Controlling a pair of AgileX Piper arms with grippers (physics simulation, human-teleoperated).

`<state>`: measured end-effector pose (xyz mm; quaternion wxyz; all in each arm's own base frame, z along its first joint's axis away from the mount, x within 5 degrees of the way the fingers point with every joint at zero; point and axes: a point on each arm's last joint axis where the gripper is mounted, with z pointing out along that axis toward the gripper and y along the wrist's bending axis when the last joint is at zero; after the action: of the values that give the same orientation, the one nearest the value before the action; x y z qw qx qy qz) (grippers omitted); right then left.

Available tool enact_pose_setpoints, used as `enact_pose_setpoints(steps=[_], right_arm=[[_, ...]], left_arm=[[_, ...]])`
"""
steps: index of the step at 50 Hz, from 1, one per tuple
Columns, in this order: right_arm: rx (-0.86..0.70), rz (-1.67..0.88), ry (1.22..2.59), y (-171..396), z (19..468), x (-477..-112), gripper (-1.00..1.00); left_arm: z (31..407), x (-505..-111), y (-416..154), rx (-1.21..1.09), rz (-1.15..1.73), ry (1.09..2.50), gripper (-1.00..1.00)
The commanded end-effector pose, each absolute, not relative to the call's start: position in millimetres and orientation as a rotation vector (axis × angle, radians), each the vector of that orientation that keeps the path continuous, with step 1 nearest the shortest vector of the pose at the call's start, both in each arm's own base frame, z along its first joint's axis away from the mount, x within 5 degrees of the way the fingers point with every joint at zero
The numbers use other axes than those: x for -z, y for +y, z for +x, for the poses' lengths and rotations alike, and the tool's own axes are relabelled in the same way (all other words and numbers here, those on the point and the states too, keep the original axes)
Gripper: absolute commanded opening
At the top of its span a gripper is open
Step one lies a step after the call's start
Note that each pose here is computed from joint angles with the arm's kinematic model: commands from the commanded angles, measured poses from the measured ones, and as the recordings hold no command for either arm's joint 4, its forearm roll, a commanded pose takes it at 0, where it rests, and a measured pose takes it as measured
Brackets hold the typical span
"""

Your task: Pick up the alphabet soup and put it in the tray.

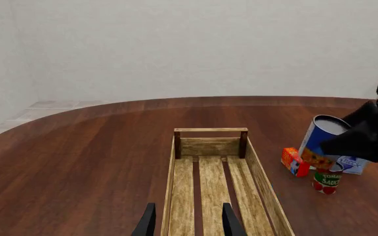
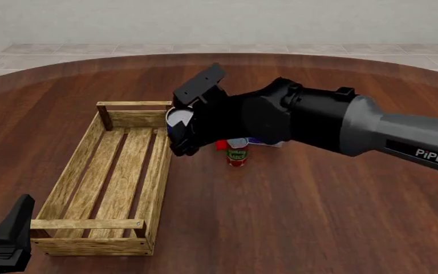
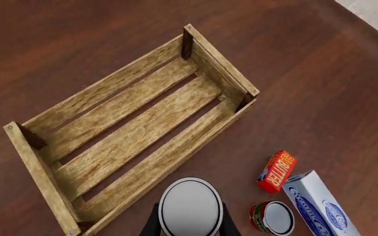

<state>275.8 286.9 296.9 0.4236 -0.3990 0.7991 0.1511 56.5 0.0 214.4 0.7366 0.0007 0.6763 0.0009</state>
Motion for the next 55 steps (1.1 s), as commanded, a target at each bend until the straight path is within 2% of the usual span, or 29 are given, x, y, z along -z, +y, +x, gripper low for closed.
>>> enact_pose_setpoints(steps=[1, 25, 55], right_arm=[[-0.407, -0.992, 1.971, 290, 267, -314, -1.0], [-0.456, -1.052, 1.928, 317, 252, -324, -1.0], [-0.5, -1.113, 1.901, 347, 239, -318, -1.0]], left_arm=[[56, -214, 0, -0.003, 0.001, 1.485, 1.0], [56, -214, 0, -0.003, 0.001, 1.485, 1.0], [56, -214, 0, -0.003, 0.001, 1.485, 1.0]])
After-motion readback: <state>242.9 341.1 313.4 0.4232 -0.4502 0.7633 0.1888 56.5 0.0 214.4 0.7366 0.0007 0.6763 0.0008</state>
